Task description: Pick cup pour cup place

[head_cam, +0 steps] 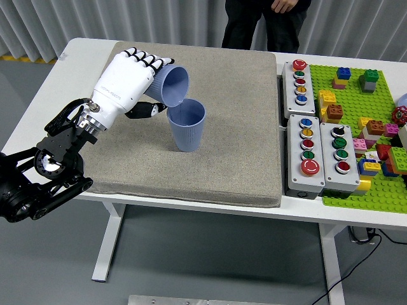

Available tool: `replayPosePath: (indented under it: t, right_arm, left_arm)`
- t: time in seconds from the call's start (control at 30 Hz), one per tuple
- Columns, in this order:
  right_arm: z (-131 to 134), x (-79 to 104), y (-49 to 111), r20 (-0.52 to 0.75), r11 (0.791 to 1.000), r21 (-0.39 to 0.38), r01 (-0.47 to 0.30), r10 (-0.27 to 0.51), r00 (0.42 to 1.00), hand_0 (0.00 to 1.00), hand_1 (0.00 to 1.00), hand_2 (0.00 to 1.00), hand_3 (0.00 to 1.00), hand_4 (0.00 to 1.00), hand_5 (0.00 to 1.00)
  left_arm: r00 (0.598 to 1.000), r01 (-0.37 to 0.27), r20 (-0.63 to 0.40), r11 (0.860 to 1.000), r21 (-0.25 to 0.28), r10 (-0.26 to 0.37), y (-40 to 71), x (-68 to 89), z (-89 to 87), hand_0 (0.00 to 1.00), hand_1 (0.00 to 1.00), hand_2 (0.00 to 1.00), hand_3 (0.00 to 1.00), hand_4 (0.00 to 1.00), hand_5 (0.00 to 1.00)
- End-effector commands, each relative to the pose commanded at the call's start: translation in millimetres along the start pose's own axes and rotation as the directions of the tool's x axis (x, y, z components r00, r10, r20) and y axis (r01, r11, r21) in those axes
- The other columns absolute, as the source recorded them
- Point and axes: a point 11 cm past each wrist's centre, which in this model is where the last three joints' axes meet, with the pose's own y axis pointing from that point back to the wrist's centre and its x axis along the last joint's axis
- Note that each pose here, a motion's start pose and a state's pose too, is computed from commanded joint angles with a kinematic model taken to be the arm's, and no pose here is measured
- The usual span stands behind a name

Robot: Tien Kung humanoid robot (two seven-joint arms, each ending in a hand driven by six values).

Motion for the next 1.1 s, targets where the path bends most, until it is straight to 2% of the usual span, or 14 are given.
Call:
replayPosePath:
  t: [0.4, 0.57, 0.93, 1.1]
  right_arm:
    - [4.4, -1.2, -0.4, -0.003, 1.0, -0.008, 0.002, -0.002, 1.0, 0.689, 0.656, 0.576, 0.581, 0.002, 0.002]
    - [4.8, -1.0, -0.5, -0.004, 1.0, -0.009, 0.002, -0.002, 1.0, 0.689, 0.656, 0.576, 0.581, 0.002, 0.002]
    - [1.9, 0.0, -0.2, 0.0, 1.0, -0.004, 0.0, 0.0, 1.0, 0.689, 0.656, 0.576, 0.582, 0.002, 0.002]
    - [1.8, 0.5, -0.2, 0.001, 1.0, -0.004, 0.0, 0.0, 1.0, 0.689, 0.656, 0.576, 0.581, 0.002, 0.002]
  left_arm:
    - [0.999, 0.031, 0.012, 0.999, -0.009, -0.031, -3.3, 3.2, 1.7, 0.597, 0.548, 0.531, 0.543, 0.679, 0.263]
    - [0.997, 0.071, 0.026, 0.997, -0.009, -0.071, -4.2, 1.4, -0.4, 0.597, 0.549, 0.538, 0.547, 0.679, 0.262]
    - [0.998, 0.046, 0.037, 0.999, -0.019, -0.046, -6.1, 7.6, -0.2, 0.599, 0.551, 0.536, 0.546, 0.678, 0.261]
    - [0.997, 0.06, 0.059, 0.998, -0.031, -0.058, -6.0, 5.5, -1.6, 0.598, 0.551, 0.537, 0.546, 0.678, 0.257]
